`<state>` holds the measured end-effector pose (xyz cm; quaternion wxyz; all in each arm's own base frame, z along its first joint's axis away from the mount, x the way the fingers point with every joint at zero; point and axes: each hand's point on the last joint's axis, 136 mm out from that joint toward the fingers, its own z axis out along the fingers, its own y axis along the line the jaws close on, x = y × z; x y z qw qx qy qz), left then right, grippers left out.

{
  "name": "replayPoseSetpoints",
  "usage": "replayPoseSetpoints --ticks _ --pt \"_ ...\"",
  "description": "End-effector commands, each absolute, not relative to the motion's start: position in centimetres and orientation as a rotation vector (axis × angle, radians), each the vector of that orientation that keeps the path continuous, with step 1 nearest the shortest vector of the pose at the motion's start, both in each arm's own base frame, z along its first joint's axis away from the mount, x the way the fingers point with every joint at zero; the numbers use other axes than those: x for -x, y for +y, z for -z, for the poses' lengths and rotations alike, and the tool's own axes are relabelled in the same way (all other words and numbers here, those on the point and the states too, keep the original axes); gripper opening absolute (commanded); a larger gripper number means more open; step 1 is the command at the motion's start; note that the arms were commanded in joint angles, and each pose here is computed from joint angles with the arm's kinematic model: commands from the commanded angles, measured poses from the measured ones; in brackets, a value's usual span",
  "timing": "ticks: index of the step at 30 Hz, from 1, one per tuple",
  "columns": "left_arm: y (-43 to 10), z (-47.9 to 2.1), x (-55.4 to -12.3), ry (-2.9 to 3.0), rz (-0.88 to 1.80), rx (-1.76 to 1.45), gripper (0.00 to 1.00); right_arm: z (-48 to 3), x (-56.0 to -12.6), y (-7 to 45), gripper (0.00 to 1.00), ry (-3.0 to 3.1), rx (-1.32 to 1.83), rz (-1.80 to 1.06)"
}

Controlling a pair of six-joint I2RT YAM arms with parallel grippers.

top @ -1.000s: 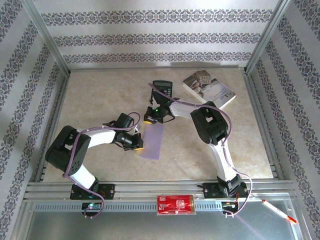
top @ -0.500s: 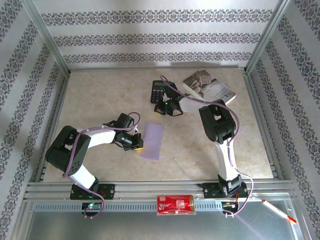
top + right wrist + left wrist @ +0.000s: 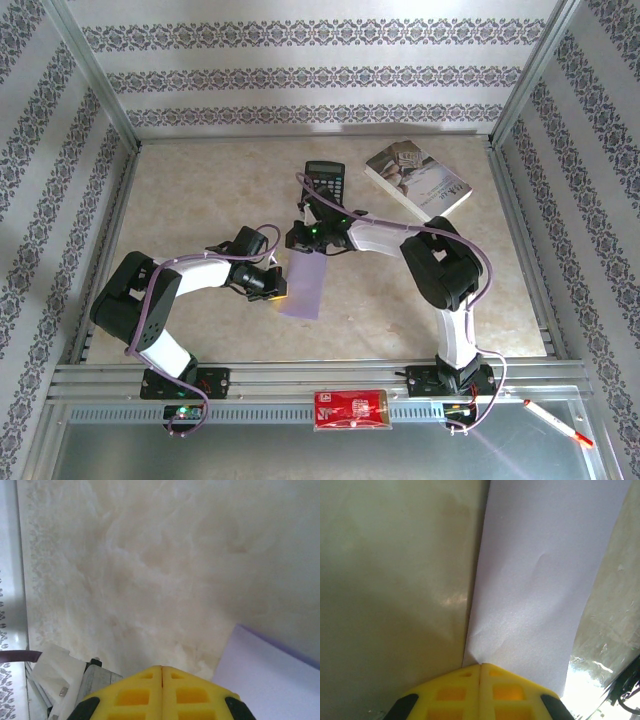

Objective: Fold a paper plane with a square sheet of paper (pick it up from the middle)
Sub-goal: First fold in half a square sheet of paper at the center of the table.

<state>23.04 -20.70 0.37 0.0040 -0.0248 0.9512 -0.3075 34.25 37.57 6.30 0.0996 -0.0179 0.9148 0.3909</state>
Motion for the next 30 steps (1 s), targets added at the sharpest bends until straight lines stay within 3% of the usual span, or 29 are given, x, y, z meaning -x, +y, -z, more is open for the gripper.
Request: replayPoseSetpoints --ticks 1,11,17,25,30 --pt "-13.4 6.2 -15.6 3.324 0.351 0.17 0.0 -4.2 -33.7 37.9 0.0 2.74 0.008 -1.174" --pt "-13.6 6.1 -15.8 3.316 0.361 0.16 0.0 -1.1 -33.5 36.8 0.0 2.795 0.0 -1.114" --pt "-15.9 4.4 -17.9 3.241 0.53 0.172 0.01 0.6 -33.4 35.8 0.0 2.83 0.014 -1.063" --pt "-19.9 -2.7 -22.7 2.991 0.842 0.133 0.29 2.3 -32.7 34.6 0.0 2.87 0.016 -1.021" --pt "-20.8 -5.5 -25.1 2.854 0.97 0.159 0.35 2.3 -32.5 34.4 0.0 2.87 0.018 -1.02"
